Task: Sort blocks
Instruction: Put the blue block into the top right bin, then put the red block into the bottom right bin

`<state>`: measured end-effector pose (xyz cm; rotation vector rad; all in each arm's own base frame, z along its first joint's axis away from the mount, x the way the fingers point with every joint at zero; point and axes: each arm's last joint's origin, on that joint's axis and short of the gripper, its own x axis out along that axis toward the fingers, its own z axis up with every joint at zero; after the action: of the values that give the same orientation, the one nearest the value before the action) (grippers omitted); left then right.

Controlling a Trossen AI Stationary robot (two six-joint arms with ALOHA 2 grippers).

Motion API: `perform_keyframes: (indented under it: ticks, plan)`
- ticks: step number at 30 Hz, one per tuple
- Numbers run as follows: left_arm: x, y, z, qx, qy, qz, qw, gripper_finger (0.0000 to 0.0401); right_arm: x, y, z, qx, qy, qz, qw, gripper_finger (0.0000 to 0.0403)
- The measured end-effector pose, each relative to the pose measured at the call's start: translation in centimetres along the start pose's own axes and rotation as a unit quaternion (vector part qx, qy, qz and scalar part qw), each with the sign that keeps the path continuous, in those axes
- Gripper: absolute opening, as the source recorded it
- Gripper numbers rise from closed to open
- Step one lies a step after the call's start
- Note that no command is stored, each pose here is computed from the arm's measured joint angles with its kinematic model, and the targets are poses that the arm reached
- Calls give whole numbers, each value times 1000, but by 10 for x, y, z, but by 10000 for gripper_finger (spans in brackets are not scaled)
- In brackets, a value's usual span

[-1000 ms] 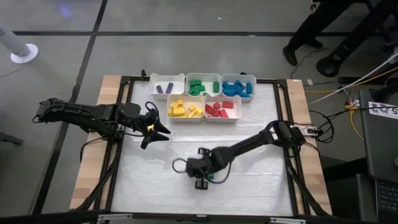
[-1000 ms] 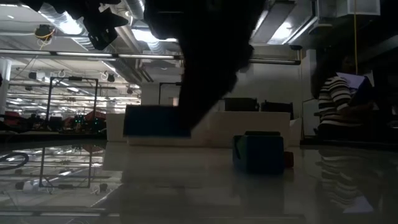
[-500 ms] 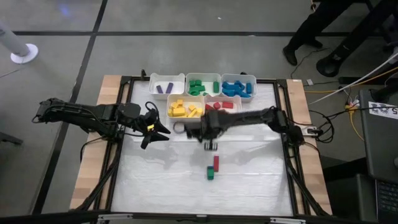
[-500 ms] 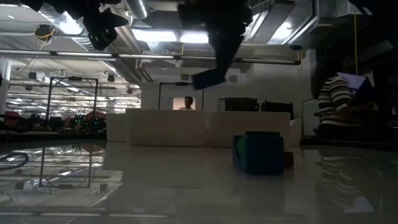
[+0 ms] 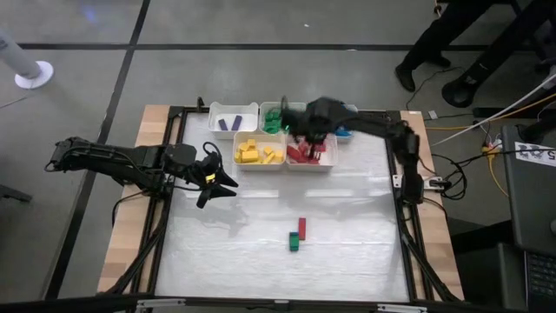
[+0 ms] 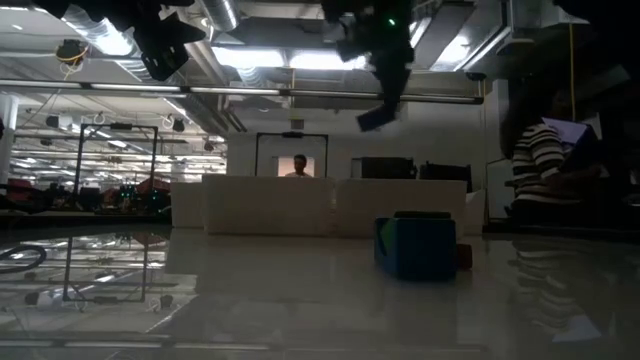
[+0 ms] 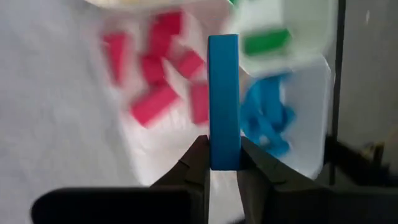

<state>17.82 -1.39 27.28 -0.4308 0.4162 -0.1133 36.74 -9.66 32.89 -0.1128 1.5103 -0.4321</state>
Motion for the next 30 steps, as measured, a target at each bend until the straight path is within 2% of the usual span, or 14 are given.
perform_keyframes:
  ticks: [3, 8, 14, 22, 26, 30]
  plan:
    - [0, 0, 0, 0, -2, 4, 1000, 155, 15, -29, -13, 26, 29, 8, 999, 68]
    - [1, 3, 3, -18, -30, 48, 998, 155, 61, -63, -34, 47, 108, 34, 992, 79]
    - [17, 3, 11, -26, -76, 58, 995, 155, 112, -94, -50, 69, 124, 40, 989, 73]
    - [60, 9, 15, -49, -114, 49, 991, 155, 125, -123, -64, 109, 126, 38, 985, 78]
    - [81, 13, 12, -73, -126, 41, 989, 155, 126, -127, -67, 118, 126, 50, 984, 90]
    - [99, 13, 8, -71, -141, 23, 987, 155, 126, -126, -67, 118, 126, 60, 983, 114]
